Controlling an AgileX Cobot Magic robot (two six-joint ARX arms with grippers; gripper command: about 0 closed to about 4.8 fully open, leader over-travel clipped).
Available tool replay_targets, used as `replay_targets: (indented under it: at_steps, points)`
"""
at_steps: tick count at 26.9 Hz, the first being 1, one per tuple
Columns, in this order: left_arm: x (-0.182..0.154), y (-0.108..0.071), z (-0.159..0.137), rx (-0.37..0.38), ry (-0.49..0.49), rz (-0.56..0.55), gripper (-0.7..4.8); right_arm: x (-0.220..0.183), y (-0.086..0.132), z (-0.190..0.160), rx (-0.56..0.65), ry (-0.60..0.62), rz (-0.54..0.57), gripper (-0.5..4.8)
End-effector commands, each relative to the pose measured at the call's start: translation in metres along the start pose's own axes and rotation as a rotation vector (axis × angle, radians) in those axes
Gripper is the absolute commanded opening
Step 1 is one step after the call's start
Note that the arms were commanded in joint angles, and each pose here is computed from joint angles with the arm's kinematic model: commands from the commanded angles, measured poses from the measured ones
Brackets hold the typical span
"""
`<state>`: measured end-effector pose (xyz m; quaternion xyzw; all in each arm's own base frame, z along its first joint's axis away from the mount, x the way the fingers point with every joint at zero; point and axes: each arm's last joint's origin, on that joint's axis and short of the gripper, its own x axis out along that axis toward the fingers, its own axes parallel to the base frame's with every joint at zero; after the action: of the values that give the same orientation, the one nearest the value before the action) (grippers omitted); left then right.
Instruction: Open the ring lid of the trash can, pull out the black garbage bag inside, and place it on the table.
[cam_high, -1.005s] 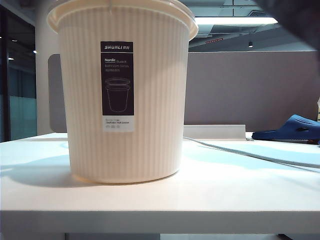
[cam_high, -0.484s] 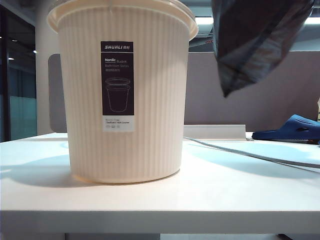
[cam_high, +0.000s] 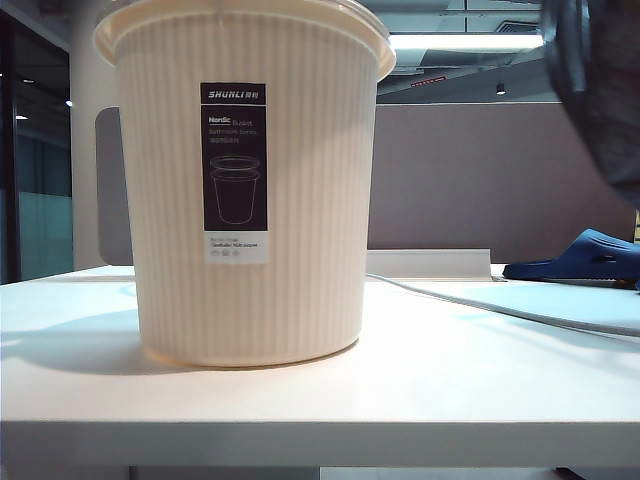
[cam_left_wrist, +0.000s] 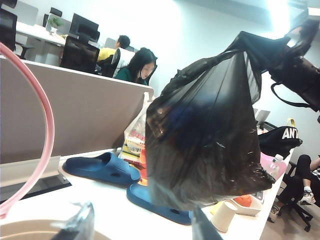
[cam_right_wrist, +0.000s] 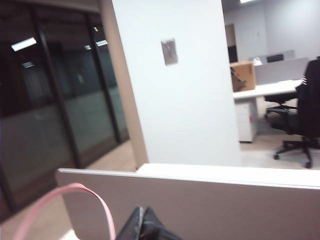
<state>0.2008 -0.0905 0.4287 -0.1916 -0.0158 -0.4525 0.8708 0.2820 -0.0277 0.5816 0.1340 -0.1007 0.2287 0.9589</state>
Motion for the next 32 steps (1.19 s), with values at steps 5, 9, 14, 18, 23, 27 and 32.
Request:
replay_targets:
  at_steps: [5,9,14,18,23,27,32]
  points:
    - [0.000,-0.001,0.001,0.009,0.003,-0.007,2.47,0.008,0.016,-0.006,-0.121,-0.005,-0.059,-0.02]
    - [0.000,0.000,-0.001,0.005,0.020,0.000,2.47,0.013,0.020,-0.013,-0.136,0.011,-0.125,-0.02]
    - [0.000,0.001,-0.002,-0.003,0.034,0.007,2.46,0.019,0.017,-0.026,-0.128,0.051,-0.178,-0.02]
    - [0.000,0.001,-0.003,-0.005,0.038,0.008,2.46,0.023,0.012,-0.037,-0.114,0.084,-0.185,-0.02]
    - [0.000,0.001,-0.004,0.012,0.058,0.001,2.46,0.026,0.007,-0.049,-0.103,0.121,-0.191,-0.02]
    - [0.000,0.002,-0.006,0.055,0.077,0.003,2.46,0.029,0.004,-0.058,-0.113,0.152,-0.191,-0.02]
    - [0.000,0.001,-0.007,0.116,0.091,-0.025,2.46,0.035,0.006,-0.072,-0.133,0.195,-0.169,-0.02]
